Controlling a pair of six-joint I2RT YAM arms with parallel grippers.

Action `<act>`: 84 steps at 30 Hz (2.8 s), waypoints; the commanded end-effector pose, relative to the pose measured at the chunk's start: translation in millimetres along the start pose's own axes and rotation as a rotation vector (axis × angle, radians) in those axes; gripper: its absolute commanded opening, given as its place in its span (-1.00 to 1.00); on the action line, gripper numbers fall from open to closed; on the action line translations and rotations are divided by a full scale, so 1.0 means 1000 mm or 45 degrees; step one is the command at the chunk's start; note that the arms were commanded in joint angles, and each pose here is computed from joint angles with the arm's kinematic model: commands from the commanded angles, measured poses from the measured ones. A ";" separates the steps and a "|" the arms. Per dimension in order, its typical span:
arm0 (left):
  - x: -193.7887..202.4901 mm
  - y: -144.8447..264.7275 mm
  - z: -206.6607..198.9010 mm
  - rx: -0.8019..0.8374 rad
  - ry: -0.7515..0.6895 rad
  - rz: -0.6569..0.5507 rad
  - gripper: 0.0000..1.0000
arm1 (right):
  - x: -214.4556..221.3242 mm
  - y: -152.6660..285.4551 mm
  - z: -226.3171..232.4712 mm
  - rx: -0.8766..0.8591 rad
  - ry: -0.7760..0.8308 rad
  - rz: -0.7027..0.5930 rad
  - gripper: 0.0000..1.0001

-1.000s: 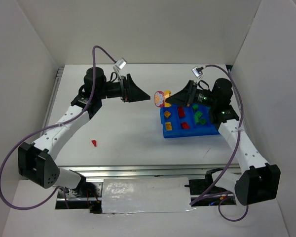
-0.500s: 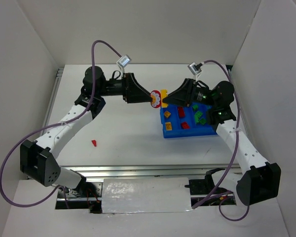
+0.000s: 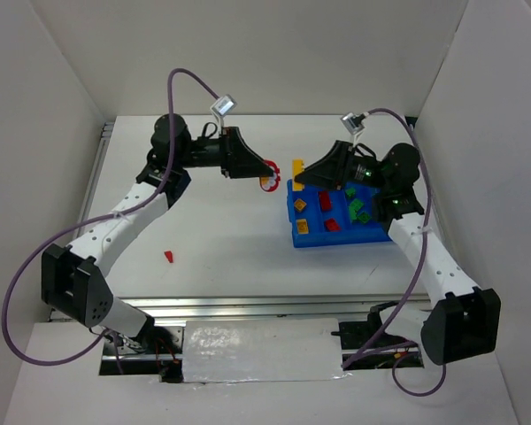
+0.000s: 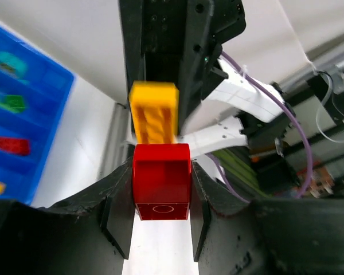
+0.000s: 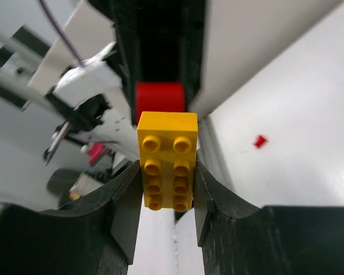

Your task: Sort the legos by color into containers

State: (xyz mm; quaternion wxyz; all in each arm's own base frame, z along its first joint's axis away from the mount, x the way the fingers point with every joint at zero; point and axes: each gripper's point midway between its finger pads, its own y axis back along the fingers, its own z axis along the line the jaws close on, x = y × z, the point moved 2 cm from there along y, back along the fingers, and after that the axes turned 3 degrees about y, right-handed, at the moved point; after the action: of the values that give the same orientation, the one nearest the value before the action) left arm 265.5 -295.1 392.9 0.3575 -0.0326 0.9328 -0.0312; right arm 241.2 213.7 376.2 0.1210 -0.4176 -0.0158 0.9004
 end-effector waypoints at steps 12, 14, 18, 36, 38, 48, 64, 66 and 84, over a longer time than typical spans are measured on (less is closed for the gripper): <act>-0.022 0.091 0.100 -0.839 -0.001 -0.160 -1.00 | 0.074 0.079 -0.200 1.340 -0.329 0.280 -0.96; -0.021 0.093 0.101 -0.850 0.007 -0.165 -1.00 | 0.084 0.070 -0.207 1.386 -0.324 0.344 -0.75; -0.022 0.092 0.098 -0.836 -0.003 -0.174 -1.00 | 0.110 0.054 -0.219 1.373 -0.394 0.438 -0.22; -0.033 -0.011 0.145 -0.793 0.059 -0.022 -1.00 | -0.003 0.130 -0.138 1.727 -0.225 -0.280 0.99; -0.015 -0.044 0.163 -0.774 0.084 0.056 -1.00 | -0.011 0.146 -0.111 1.770 -0.210 -0.398 0.99; 0.025 -0.141 0.219 -0.625 0.172 0.174 -0.96 | 0.014 0.179 -0.036 1.710 -0.265 -0.711 0.99; 0.035 -0.173 0.244 -0.560 0.226 0.139 0.56 | 0.034 0.195 -0.017 1.792 -0.208 -0.580 1.00; 0.026 -0.175 0.235 -0.544 0.206 0.121 0.72 | 0.035 0.193 -0.019 1.787 -0.215 -0.563 0.99; 0.042 0.231 0.198 -2.178 0.511 -0.392 0.86 | 0.049 0.134 -0.076 1.524 -0.330 -0.266 0.99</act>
State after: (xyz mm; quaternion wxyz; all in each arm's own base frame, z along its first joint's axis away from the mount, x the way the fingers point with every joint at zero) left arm 407.7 -126.9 238.1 0.0918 -0.4170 0.7259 0.5393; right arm 228.2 77.3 256.5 0.4177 -0.1210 0.4734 0.7660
